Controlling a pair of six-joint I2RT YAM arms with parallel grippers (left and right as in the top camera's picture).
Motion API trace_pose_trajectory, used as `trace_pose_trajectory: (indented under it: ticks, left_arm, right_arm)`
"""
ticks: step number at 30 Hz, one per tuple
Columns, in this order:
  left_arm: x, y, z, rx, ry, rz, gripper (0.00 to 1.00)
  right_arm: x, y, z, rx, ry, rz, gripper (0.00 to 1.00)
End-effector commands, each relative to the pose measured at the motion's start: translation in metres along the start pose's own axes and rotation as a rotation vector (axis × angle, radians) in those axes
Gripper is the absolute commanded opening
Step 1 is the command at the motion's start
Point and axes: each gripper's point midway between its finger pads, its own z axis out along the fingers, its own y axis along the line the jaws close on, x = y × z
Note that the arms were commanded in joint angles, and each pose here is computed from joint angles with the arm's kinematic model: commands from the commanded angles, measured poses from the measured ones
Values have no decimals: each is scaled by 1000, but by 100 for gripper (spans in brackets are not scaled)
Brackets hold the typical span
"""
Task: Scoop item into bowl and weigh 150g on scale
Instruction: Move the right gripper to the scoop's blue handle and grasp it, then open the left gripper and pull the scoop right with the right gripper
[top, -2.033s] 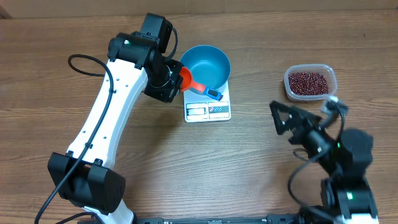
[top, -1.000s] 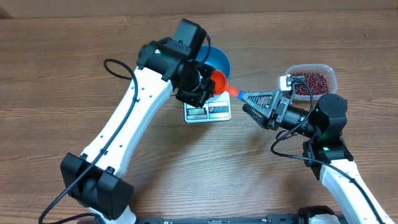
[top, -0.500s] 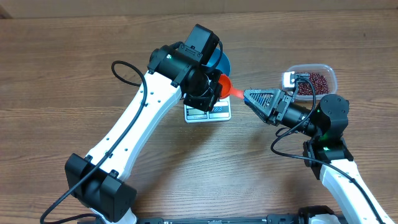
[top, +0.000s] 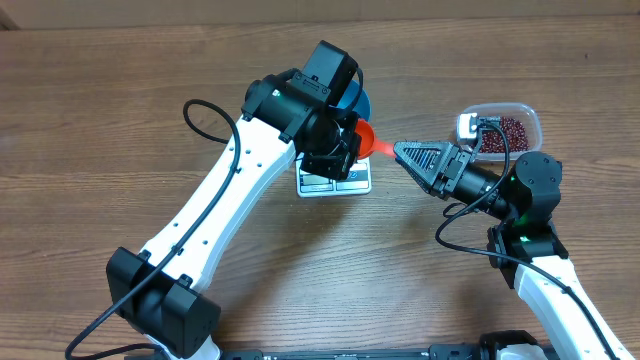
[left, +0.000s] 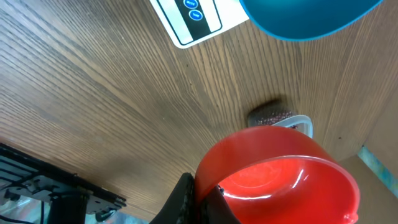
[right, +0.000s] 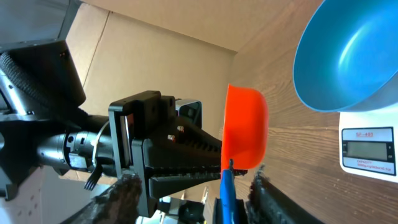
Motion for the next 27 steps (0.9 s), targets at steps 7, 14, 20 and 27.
trace_pose_trajectory:
  ticks: [7,14,20,27]
  left_arm:
    - [13,-4,-11,41,4,-14,5]
    - [13,-3,-11,38,3,-8,5]
    - [13,-3,-11,36,3,-5,46]
    - [12,-3,-11,38,1,65,99]
  right_arm:
    - [-4,4,2,-5,-12,-22,34]
    - [-4,4,2,-3,-16,-22,4]
    - [-3,2,2,4,-12,-11,4]
    - [2,-11,1,46,6,-23,4]
